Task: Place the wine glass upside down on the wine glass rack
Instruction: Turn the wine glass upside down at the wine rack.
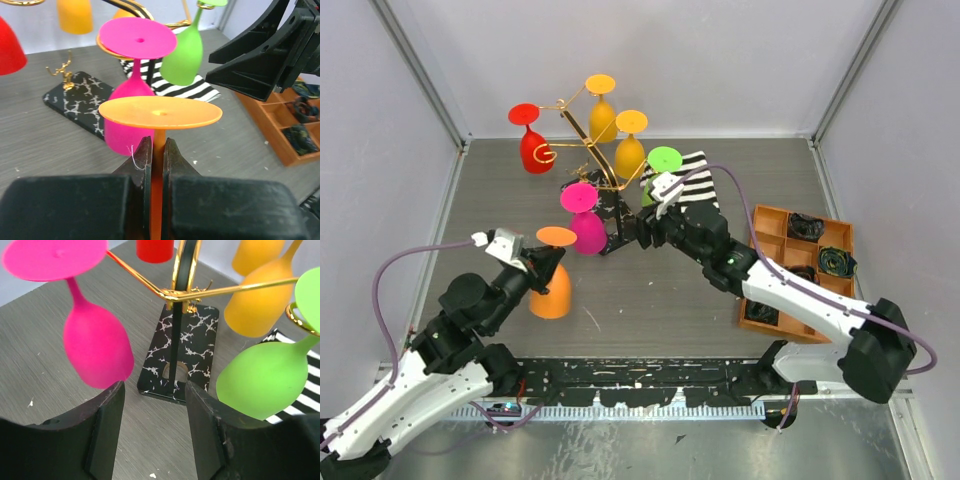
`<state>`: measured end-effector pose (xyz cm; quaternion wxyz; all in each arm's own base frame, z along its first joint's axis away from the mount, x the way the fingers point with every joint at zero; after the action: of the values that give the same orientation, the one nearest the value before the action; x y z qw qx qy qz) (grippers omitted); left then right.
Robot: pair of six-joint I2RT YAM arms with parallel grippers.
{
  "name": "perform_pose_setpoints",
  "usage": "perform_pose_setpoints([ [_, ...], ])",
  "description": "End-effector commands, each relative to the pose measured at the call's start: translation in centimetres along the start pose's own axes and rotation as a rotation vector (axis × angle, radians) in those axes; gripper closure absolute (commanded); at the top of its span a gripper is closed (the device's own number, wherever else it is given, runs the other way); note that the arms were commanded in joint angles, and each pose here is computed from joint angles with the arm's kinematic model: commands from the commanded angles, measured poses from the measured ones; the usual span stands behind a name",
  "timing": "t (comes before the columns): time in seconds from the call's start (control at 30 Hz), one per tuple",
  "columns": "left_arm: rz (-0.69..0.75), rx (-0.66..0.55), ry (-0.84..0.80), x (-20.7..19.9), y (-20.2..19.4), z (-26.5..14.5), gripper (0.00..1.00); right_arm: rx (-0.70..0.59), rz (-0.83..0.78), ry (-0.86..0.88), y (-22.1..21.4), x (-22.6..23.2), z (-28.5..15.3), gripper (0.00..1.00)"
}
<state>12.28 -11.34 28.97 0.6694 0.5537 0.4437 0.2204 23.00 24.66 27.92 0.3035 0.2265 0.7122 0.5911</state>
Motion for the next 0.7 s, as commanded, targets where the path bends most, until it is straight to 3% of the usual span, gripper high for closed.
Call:
perform_pose_setpoints([
  [0.0,0.056,-0.149,0.092,0.9,1.2,1.6,1.00,-0.121,0.082,0.042,3.0,-0.7,1.9,0.43],
  [0.27,0.088,-0.251,0.115,2.8,2.1,4.3,1.00,-0.150,0.011,-0.012,1.0,-1.3,5.1,0.43],
  [0.67,0.091,-0.297,-0.046,6.9,3.2,7.7,1.00,-0.162,-0.063,-0.050,-0.3,-2.0,6.4,0.42],
])
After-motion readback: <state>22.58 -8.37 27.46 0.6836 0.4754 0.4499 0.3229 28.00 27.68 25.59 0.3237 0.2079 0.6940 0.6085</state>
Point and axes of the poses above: each gripper's point midway between its finger pads, its own z axis out along the fingers, its own x axis along the line the jaws close on, y = z × x, the point moved 8 cm from there along -z, back along the fingers, and after that the axes turned 9 degrees about -z, right-handed, at the moved point
